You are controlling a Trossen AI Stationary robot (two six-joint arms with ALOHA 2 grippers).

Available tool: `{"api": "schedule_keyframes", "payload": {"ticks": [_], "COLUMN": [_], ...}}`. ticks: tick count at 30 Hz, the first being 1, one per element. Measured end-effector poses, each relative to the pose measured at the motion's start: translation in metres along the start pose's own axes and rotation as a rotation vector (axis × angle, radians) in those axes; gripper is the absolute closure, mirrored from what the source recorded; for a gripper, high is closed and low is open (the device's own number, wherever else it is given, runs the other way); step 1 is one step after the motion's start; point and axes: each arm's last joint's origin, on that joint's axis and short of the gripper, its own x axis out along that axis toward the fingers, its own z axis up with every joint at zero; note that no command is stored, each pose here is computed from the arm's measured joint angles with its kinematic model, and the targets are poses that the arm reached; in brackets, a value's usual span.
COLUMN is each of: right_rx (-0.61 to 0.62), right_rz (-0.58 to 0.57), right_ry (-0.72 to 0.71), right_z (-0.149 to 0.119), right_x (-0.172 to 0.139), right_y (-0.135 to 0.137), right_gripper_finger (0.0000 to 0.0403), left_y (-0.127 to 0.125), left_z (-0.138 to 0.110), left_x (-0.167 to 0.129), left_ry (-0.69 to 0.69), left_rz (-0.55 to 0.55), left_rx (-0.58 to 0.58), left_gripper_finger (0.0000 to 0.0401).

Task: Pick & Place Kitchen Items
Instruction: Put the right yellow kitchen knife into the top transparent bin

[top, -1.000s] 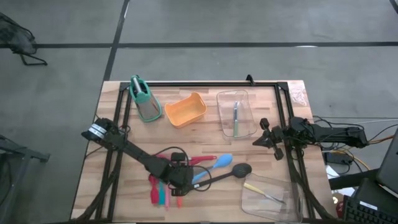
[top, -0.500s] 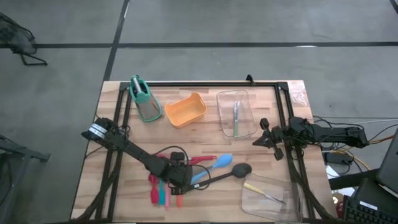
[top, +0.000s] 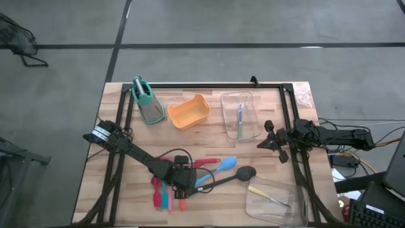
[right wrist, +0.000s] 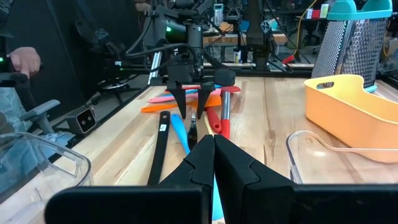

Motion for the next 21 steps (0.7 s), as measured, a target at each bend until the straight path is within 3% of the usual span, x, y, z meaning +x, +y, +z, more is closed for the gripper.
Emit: {"api": "schedule_keyframes", "payload": {"ticks": [14, 21], "right_rx": [0.000, 0.000], "right_rz": [0.000, 0.000], "right_ry": [0.000, 0.000], "right_z": [0.000, 0.000], "right_x": [0.000, 0.000], "right_y": [0.000, 0.000], "right_gripper_finger": [0.0394, 0.0394], "left_y": [-0.001, 0.000], "left_z": [0.003, 0.012], "left_x": [-0.002, -0.024], "left_ry": [0.007, -0.003], "left_rz": [-0.019, -0.026], "left_rx": [-0.003, -0.048], "left_gripper_finger": [0.0246, 0.0245]}}
